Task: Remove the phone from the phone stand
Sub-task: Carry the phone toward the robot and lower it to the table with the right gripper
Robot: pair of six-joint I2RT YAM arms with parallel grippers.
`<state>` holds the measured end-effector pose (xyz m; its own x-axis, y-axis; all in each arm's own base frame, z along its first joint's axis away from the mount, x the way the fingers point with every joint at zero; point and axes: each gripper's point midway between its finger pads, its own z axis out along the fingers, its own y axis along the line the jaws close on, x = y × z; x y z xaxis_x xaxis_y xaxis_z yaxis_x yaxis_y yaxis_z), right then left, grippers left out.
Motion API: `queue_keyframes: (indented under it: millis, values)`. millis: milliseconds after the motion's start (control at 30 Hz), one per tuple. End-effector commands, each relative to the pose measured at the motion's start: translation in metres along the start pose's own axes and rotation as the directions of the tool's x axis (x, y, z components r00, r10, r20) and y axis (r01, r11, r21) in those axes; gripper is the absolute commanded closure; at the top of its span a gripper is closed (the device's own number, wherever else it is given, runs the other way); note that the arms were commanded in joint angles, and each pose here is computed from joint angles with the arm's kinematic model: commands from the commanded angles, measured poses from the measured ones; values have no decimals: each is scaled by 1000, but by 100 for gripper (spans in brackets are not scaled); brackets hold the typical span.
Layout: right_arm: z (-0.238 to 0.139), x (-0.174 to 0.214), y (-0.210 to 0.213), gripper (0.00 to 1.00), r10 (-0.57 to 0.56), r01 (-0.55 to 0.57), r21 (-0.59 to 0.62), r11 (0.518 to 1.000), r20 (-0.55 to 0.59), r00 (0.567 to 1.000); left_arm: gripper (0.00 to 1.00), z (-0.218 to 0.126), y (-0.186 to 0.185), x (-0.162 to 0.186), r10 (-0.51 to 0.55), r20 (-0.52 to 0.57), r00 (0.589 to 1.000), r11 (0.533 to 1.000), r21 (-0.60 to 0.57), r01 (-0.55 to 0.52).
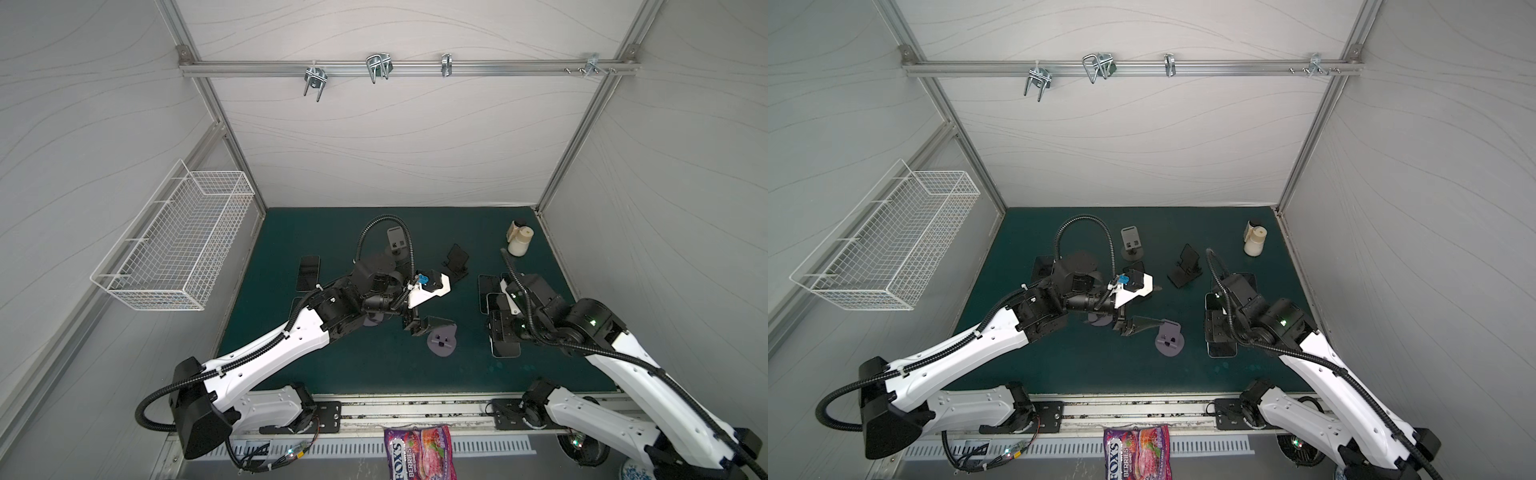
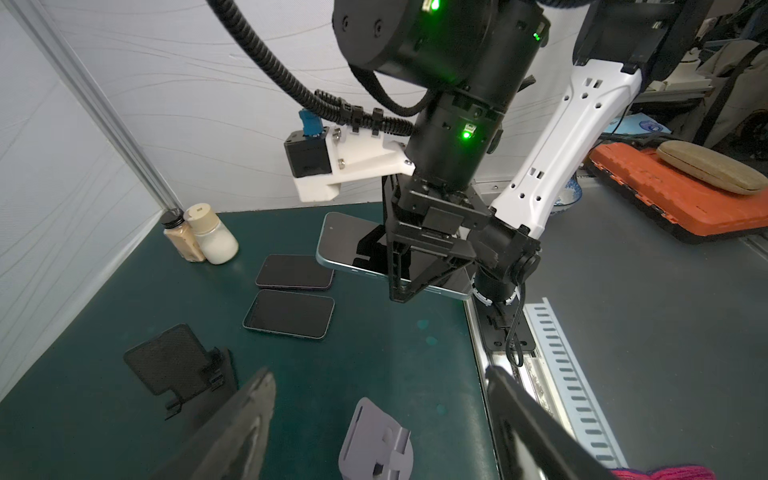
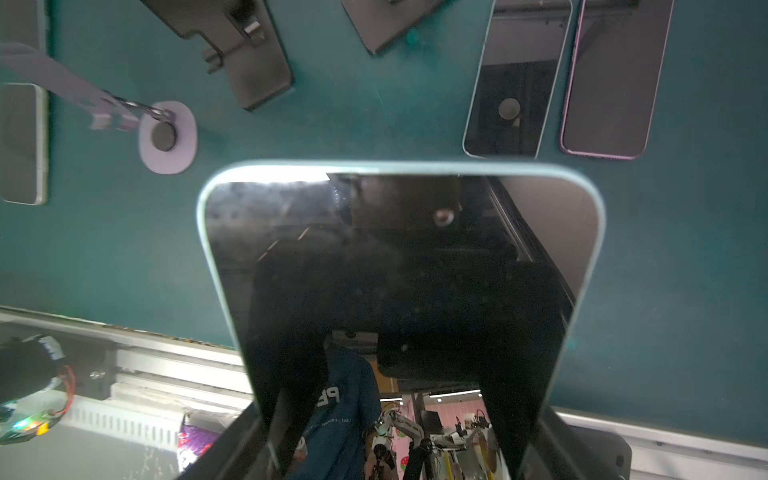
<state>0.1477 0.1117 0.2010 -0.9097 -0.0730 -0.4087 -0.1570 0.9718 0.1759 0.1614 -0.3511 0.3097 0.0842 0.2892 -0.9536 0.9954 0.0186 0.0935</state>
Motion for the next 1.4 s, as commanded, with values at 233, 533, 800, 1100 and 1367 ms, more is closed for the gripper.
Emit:
queue_keyframes:
  millis: [233,533,800,1100,1367]
  values:
    - [11,0,-26,50,45,-45,111,993,-3,999,19,12,-8,-33,89,71,993,993,75,-95]
    - [23,-1,-36,50,61,-55,127,990,-50,997,19,27,-22,-29,113,56,992,986,113,-119]
    - [51,-5,-38,50,104,-90,127,988,-106,989,19,28,-22,-21,122,30,992,988,89,-124]
    - [82,-12,-39,50,151,-138,87,987,-164,975,19,27,-22,-14,110,24,994,992,63,-112]
    - [119,-3,-33,49,210,-198,74,977,-234,949,19,6,-28,-8,103,-4,995,995,17,-103]
